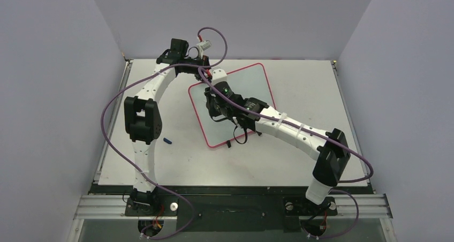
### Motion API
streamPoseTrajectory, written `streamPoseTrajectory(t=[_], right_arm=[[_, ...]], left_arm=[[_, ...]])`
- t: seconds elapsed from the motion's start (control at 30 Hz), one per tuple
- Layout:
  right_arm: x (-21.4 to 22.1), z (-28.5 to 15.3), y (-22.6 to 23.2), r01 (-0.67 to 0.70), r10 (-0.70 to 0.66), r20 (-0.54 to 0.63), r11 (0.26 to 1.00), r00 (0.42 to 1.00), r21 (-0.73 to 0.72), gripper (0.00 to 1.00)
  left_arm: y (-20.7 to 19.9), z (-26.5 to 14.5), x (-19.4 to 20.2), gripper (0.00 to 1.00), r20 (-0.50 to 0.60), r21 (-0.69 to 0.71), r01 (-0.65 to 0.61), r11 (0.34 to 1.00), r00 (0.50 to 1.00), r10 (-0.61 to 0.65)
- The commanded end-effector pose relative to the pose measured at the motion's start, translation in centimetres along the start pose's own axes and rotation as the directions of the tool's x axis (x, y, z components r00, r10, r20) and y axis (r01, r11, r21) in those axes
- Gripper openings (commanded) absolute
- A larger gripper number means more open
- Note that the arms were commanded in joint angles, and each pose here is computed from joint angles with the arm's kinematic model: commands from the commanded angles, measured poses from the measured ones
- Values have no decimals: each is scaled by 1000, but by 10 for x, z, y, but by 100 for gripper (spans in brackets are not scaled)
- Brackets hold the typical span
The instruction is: Write a sentence on the whiteboard
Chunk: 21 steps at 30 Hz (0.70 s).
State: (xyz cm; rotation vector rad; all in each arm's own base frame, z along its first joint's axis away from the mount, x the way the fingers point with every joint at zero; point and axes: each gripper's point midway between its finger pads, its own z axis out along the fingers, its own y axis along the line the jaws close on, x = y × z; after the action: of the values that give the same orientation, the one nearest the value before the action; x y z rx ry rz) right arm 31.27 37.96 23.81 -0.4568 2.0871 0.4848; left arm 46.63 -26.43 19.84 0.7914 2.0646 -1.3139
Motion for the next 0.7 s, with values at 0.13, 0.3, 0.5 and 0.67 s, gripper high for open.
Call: streamPoseTrajectory(t=[0.13, 0.3, 0.5, 0.67], right_arm=[[-30, 13, -3, -33, 33, 60, 999, 998, -14, 0], [-32, 21, -5, -38, 39, 57, 999, 998, -13, 0], [-32, 30, -6, -38, 39, 49, 999, 998, -10, 0], [-33, 39, -7, -43, 44, 46, 999, 998, -6, 0]], left_arm=[[-10, -3, -10, 0, 3, -49, -131, 990, 991, 131], [-8, -4, -12, 0, 5, -67, -132, 989, 991, 133], [-12, -5, -13, 0, 12, -58, -146, 988, 989, 146], [-12, -6, -13, 0, 13, -59, -146, 988, 989, 147]])
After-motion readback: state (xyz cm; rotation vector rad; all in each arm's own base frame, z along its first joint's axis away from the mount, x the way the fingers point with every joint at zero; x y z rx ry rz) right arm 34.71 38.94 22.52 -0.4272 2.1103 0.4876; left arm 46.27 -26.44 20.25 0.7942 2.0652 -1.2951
